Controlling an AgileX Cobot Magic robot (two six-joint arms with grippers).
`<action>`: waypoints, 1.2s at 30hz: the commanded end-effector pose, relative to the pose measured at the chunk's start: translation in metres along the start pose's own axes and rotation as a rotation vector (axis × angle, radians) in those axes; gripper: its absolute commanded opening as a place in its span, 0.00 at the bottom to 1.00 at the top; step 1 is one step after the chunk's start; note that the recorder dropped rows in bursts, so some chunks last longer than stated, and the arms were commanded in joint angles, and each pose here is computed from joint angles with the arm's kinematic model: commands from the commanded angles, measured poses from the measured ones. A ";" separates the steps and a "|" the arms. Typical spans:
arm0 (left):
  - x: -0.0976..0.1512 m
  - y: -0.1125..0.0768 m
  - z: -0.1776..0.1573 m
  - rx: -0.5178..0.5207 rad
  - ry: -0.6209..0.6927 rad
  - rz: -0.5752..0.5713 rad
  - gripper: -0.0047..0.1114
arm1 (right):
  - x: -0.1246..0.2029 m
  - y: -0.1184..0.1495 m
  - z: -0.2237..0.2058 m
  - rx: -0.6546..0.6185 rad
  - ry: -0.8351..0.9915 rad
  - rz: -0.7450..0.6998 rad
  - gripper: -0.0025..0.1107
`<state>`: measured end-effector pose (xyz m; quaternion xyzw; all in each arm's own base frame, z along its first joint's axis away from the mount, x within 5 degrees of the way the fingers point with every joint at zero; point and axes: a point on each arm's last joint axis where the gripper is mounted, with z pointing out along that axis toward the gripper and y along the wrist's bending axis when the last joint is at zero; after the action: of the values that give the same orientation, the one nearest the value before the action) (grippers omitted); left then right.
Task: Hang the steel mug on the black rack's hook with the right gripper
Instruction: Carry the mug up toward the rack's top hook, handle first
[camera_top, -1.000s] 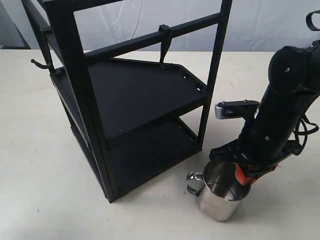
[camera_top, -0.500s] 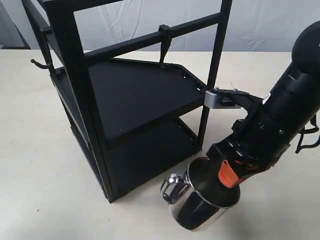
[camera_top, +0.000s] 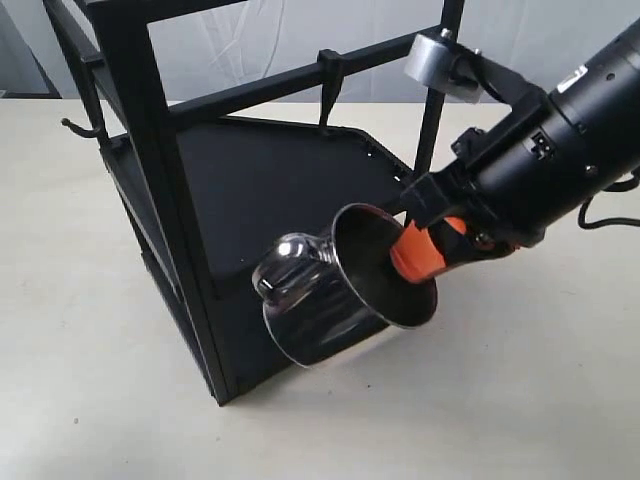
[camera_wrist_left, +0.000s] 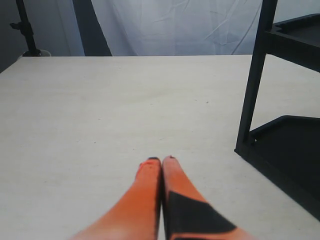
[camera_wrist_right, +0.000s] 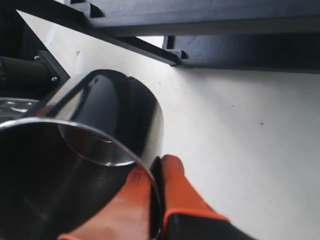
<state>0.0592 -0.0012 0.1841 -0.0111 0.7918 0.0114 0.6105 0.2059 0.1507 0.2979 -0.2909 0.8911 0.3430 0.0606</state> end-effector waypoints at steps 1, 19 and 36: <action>-0.002 0.000 -0.001 0.000 -0.022 -0.003 0.05 | -0.004 0.002 -0.012 -0.041 -0.063 0.001 0.01; -0.002 0.000 -0.001 0.000 -0.022 -0.003 0.05 | -0.002 -0.031 -0.040 -0.093 -0.242 0.176 0.01; -0.002 0.000 -0.001 0.001 -0.022 -0.005 0.05 | 0.005 -0.033 -0.028 -0.184 -0.249 0.234 0.01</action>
<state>0.0592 -0.0013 0.1841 -0.0117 0.7918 0.0107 0.6106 0.2231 0.1106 0.2944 -0.1517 0.8767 0.4467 0.0943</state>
